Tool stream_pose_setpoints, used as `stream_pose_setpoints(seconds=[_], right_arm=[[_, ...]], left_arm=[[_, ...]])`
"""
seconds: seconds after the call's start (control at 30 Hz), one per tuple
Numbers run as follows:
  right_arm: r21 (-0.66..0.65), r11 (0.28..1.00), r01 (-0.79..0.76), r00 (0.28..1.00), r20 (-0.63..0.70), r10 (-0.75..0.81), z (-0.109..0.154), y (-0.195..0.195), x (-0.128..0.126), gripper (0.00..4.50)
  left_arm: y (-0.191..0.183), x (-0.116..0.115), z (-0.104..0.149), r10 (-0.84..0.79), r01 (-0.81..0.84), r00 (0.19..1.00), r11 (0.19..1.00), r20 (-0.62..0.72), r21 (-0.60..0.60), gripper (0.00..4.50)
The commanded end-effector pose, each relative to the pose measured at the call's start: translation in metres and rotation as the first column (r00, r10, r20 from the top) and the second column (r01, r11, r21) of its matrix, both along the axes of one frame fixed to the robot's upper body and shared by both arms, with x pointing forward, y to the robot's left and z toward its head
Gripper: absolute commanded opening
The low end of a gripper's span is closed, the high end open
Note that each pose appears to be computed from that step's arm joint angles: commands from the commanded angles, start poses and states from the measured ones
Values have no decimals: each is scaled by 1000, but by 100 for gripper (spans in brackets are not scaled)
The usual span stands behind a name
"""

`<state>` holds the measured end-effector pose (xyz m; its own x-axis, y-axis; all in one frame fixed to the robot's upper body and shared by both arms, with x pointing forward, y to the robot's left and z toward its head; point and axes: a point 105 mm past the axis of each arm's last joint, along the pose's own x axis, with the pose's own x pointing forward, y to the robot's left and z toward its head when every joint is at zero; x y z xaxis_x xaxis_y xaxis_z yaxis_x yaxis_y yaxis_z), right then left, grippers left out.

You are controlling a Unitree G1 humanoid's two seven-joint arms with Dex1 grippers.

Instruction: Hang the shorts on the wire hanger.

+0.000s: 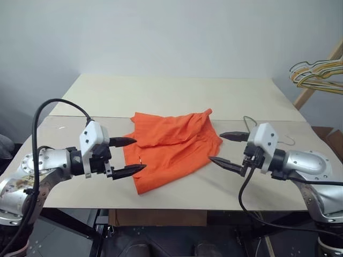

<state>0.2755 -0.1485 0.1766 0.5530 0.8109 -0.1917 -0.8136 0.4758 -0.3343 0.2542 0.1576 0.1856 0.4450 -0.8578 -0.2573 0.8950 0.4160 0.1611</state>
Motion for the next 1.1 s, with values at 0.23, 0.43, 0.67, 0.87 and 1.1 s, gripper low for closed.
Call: stream_pose_setpoints(seconds=[0.23, 0.43, 0.67, 0.87, 1.1], right_arm=[[-7, 1000, -25, 998, 60, 25, 13, 1, -3, 445], [-16, 999, -29, 998, 56, 30, 13, 0, -4, 445], [-326, 945, -1, 976, 204, 71, -6, -9, 12, 445], [-631, 775, -24, 927, 277, 254, -35, -25, 28, 445], [-706, 705, 73, 891, 363, 272, -62, -17, 70, 445]], left_arm=[[4, -1, 11, 35, -35, 999, 999, 17, 3, 450], [3, -4, 8, 27, -27, 1000, 1000, 10, 12, 450], [-1, -7, 5, 0, 0, 1000, 1000, -1, 17, 450], [-10, -8, -3, -34, 34, 999, 999, -14, 15, 450], [-15, -11, -13, -67, 69, 997, 997, -37, 32, 450]])
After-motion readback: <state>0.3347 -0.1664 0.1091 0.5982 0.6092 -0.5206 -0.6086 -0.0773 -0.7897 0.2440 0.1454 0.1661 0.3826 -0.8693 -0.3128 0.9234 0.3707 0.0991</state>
